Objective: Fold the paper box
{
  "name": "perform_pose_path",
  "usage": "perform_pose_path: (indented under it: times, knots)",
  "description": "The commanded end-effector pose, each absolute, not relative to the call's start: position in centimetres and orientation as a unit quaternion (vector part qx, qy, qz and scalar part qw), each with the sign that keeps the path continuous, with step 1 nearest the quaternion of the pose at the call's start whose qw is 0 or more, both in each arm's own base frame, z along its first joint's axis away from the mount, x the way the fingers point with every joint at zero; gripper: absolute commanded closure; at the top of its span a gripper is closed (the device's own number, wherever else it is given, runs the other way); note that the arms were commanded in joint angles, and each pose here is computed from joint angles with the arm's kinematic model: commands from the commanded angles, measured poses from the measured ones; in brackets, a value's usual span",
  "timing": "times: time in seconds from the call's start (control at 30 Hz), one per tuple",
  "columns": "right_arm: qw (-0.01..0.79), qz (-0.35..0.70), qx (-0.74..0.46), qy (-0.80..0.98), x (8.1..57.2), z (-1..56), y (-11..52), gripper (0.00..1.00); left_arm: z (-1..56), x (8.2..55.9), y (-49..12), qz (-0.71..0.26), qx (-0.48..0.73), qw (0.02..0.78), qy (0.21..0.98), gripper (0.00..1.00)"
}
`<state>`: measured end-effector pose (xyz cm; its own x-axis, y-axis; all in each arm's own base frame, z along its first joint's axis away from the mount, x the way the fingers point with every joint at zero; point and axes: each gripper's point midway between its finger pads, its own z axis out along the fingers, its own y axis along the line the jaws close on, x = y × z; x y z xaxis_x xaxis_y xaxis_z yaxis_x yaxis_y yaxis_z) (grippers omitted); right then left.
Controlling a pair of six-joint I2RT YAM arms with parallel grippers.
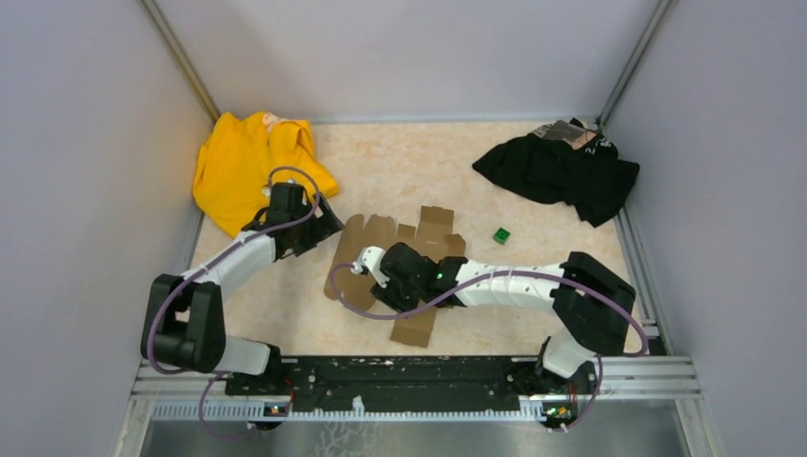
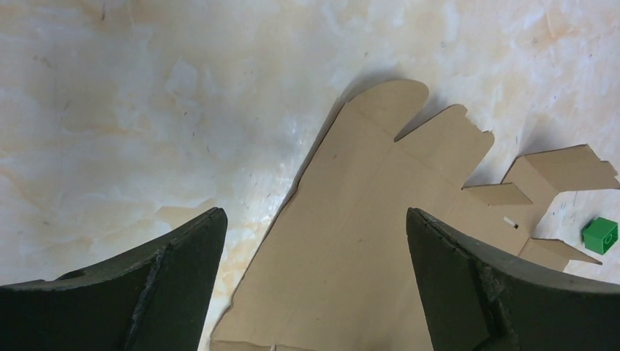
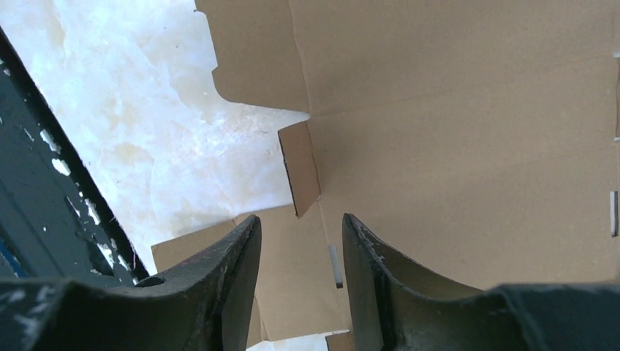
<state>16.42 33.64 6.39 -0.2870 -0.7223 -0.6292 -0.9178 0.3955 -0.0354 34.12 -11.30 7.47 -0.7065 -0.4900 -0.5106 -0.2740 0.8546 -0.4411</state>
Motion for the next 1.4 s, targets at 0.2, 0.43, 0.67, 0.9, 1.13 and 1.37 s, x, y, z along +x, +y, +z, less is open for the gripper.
perform_pose_path:
  times: [0.2,0.43,0.67,0.9,1.13,1.37]
  knots:
    - [0.322,0.209,-0.518,0.765,17.2,7.9,37.9,0.58,8.2,33.0,-10.2,-0.185,-0.22,0.327,0.9,0.02]
    - [0.311,0.184,-0.514,0.778,17.6,6.0,37.7,0.63,8.5,33.0,-10.3,-0.197,-0.219,0.329,0.898,0.02]
    - [0.302,0.176,-0.514,0.783,18.0,5.2,38.4,0.86,9.4,33.1,-10.7,-0.215,-0.213,0.337,0.891,0.02]
    - [0.324,0.197,-0.511,0.771,17.7,7.0,38.4,1.0,9.9,32.6,-12.8,-0.275,-0.171,0.329,0.887,0.02]
    - [0.36,0.217,-0.511,0.75,17.0,9.4,36.9,1.0,10.9,32.3,-13.5,-0.302,-0.141,0.347,0.877,0.02]
    - [0.391,0.24,-0.512,0.726,16.4,12.6,36.1,1.0,10.8,31.8,-15.1,-0.353,-0.12,0.317,0.872,0.02]
